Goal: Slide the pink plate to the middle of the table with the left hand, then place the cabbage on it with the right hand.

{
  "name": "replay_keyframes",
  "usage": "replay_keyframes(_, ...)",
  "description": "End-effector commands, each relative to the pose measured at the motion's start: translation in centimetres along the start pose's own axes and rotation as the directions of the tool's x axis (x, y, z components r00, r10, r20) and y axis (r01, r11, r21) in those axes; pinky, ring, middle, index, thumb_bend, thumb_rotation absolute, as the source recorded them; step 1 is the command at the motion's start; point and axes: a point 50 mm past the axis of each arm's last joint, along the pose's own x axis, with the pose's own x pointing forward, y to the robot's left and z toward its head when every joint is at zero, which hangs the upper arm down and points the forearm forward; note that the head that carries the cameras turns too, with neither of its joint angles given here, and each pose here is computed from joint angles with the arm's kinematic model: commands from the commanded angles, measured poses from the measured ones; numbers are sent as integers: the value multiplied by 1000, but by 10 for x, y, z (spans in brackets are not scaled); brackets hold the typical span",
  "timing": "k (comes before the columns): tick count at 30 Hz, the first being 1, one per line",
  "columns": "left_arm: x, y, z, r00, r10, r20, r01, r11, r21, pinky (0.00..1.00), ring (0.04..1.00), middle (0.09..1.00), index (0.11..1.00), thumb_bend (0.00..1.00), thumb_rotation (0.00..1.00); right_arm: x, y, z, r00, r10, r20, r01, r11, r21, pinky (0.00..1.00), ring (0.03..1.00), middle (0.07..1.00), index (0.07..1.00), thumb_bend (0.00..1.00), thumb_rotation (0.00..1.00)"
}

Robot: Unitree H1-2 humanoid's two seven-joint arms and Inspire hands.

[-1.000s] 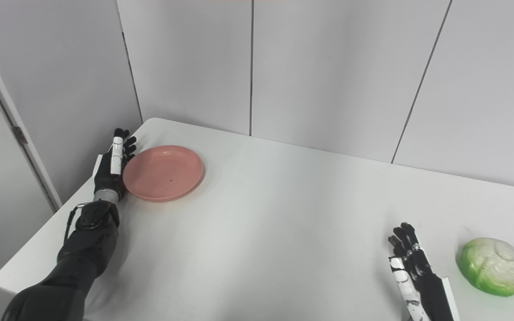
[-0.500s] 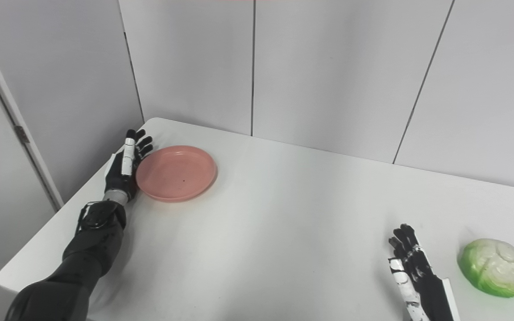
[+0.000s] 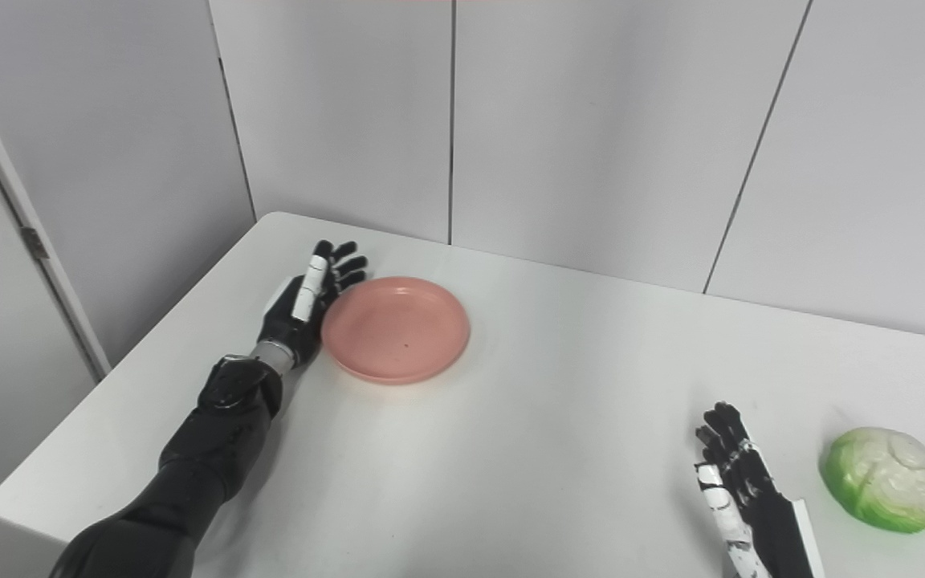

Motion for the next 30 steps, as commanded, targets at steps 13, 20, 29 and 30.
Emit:
replay_keyframes(13, 2, -65, 21, 971, -239, 3, 239, 971, 15, 876, 906, 884, 871, 953, 977, 0, 15, -3, 1000, -17, 1, 17, 1000, -2, 988, 922, 936, 937, 733, 737)
replay_keyframes(20, -16, -90, 18, 937, -349, -15, 348, 937, -13, 921, 930, 911, 901, 900, 1000, 3, 26, -1, 1000, -22, -1, 22, 1000, -9, 1000, 933, 947, 957, 718, 749)
replay_keyframes(29, -35, -104, 10, 895, -446, -16, 442, 890, -107, 962, 946, 935, 930, 897, 1000, 9, 45, 2, 1000, -24, 3, 24, 999, -28, 983, 925, 945, 965, 670, 766)
replay_keyframes(30, -36, -104, 10, 893, -450, -16, 446, 888, -111, 959, 944, 934, 929, 891, 1000, 10, 47, 2, 1000, -25, 3, 25, 999, -29, 981, 924, 945, 966, 666, 766)
